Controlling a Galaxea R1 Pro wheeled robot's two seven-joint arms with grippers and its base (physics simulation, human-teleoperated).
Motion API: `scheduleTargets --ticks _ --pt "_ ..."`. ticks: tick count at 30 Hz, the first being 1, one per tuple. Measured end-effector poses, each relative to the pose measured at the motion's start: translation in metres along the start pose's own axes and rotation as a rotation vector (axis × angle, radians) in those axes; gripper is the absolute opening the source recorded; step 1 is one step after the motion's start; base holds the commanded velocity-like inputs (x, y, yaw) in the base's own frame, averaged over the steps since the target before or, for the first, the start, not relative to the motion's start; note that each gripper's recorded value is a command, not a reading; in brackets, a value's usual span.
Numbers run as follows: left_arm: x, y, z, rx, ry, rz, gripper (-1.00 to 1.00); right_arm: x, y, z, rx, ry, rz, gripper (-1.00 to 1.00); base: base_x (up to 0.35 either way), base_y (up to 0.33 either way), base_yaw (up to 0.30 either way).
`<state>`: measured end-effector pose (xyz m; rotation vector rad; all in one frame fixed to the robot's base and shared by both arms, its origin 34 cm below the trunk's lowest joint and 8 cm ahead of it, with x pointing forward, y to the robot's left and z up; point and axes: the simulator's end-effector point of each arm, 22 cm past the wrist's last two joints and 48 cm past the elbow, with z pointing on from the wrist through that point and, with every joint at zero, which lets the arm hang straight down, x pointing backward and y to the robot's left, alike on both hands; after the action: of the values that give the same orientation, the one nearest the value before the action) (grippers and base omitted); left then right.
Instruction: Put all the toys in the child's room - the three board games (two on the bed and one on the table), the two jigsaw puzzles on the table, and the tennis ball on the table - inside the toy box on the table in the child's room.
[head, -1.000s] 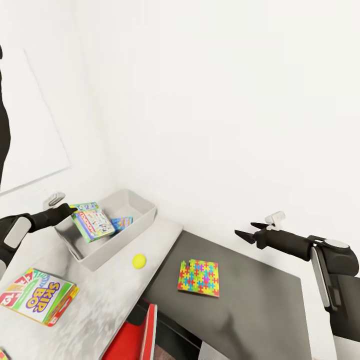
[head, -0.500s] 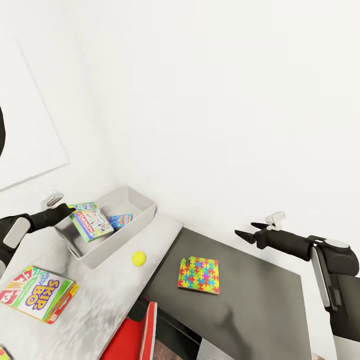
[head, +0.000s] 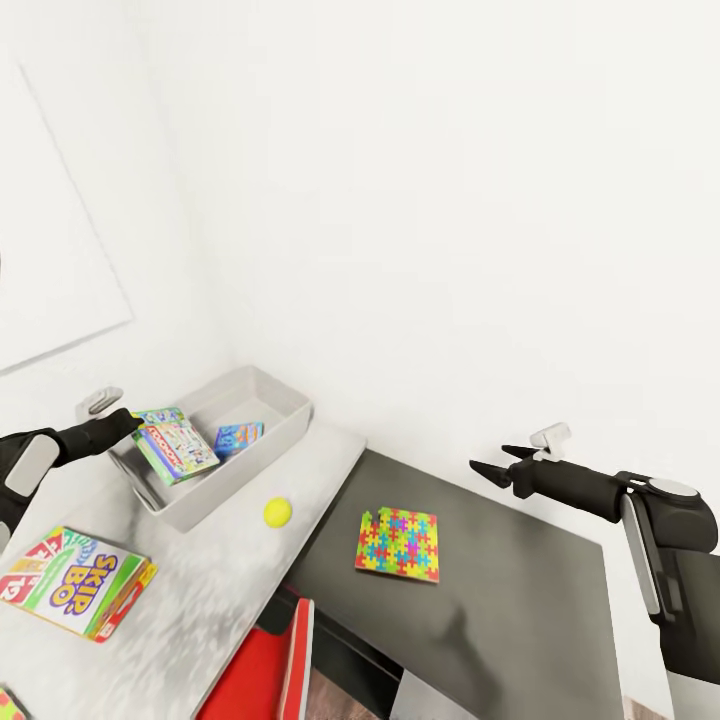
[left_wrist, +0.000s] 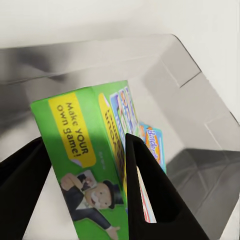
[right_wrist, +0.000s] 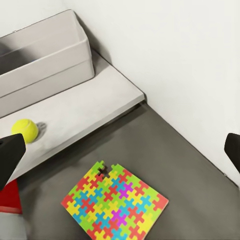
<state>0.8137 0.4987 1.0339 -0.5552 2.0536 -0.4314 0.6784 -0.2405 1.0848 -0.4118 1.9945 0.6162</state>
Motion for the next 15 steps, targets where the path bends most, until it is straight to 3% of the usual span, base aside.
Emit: scheduleTargets --ticks 15 --pt "0.0 0.004 0.009 -0.014 0.003 -0.007 -1.0 0.011 -0.005 0.007 0.0 0.019 0.014 1.0 0.0 0.0 0.0"
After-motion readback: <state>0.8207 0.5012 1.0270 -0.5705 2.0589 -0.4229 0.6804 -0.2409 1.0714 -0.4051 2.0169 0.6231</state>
